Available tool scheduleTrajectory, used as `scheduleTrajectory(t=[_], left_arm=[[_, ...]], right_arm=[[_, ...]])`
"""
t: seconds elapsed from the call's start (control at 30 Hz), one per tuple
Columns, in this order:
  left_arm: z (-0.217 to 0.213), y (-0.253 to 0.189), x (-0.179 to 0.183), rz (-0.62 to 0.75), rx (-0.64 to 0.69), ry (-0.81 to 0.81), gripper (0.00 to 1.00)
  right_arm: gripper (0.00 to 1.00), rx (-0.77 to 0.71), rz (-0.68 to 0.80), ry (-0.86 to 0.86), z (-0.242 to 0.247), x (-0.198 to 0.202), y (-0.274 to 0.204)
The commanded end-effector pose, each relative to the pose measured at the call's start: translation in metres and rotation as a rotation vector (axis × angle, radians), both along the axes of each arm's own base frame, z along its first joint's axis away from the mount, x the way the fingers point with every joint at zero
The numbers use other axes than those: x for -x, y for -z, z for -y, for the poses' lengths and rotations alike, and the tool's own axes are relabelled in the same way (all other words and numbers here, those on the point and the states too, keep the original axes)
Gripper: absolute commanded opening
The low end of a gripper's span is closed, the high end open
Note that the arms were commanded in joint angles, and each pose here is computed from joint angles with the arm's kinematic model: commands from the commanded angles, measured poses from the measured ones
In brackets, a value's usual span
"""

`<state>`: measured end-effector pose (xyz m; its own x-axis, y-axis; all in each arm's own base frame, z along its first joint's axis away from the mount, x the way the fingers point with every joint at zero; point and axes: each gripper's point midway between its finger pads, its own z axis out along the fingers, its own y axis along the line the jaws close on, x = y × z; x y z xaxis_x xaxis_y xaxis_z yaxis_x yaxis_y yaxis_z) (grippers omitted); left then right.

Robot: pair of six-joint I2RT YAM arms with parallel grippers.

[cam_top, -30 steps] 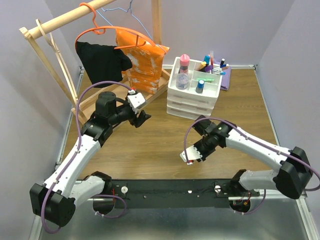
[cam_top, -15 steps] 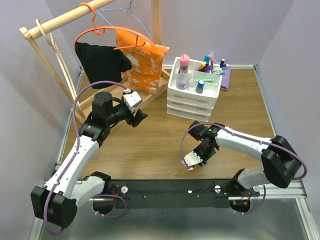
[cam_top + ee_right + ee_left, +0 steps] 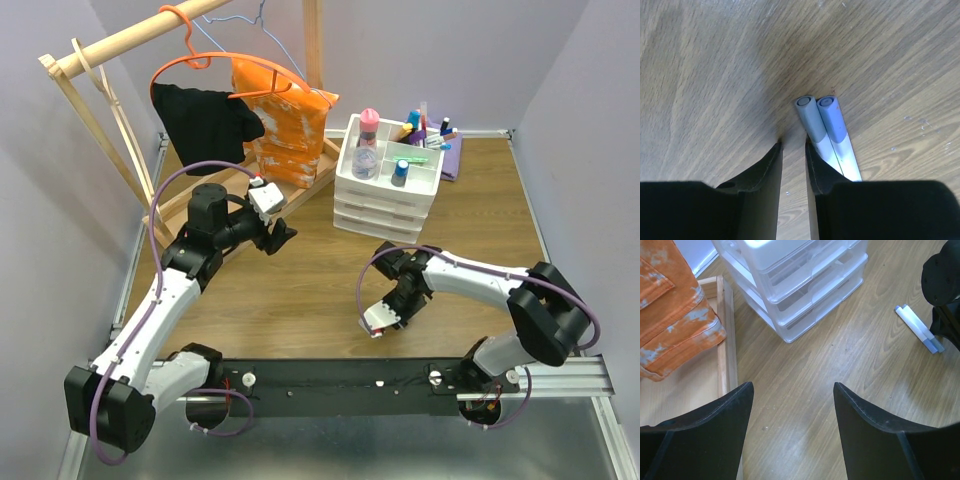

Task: Sort the stationery into containers
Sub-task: Pick up the pen from the center of the board.

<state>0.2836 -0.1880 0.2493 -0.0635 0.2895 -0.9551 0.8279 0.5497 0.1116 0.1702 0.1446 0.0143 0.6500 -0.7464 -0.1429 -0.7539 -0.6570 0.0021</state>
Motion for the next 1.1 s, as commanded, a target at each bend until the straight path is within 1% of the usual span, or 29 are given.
scheduleTrajectory(t=[0.0, 0.17, 0.3, 0.7, 1.07], left_arm=[[0.004, -0.003, 0.0, -0.008, 0.024, 0.023, 0.74], [0.006, -0.008, -0.003, 0.0, 0.028, 0.025, 0.74], [0.006, -0.009, -0.006, 0.006, 0.025, 0.024, 0.74], [0.005, -0.006, -0.008, 0.0, 0.016, 0.02, 0.75], [0.006, 0.002, -0.01, -0.01, 0.015, 0.017, 0.75]], right_arm=[[0.32, -0.029, 0.011, 0.01, -0.011, -0.011, -0.012], [0.33, -0.071, 0.01, -0.033, -0.013, -0.005, -0.045], [0.34, -0.075, 0.014, -0.045, -0.012, -0.004, -0.055], [0.35, -0.055, -0.008, -0.013, -0.021, -0.014, -0.024], [0.35, -0.03, -0.044, -0.02, -0.017, -0.007, -0.008]])
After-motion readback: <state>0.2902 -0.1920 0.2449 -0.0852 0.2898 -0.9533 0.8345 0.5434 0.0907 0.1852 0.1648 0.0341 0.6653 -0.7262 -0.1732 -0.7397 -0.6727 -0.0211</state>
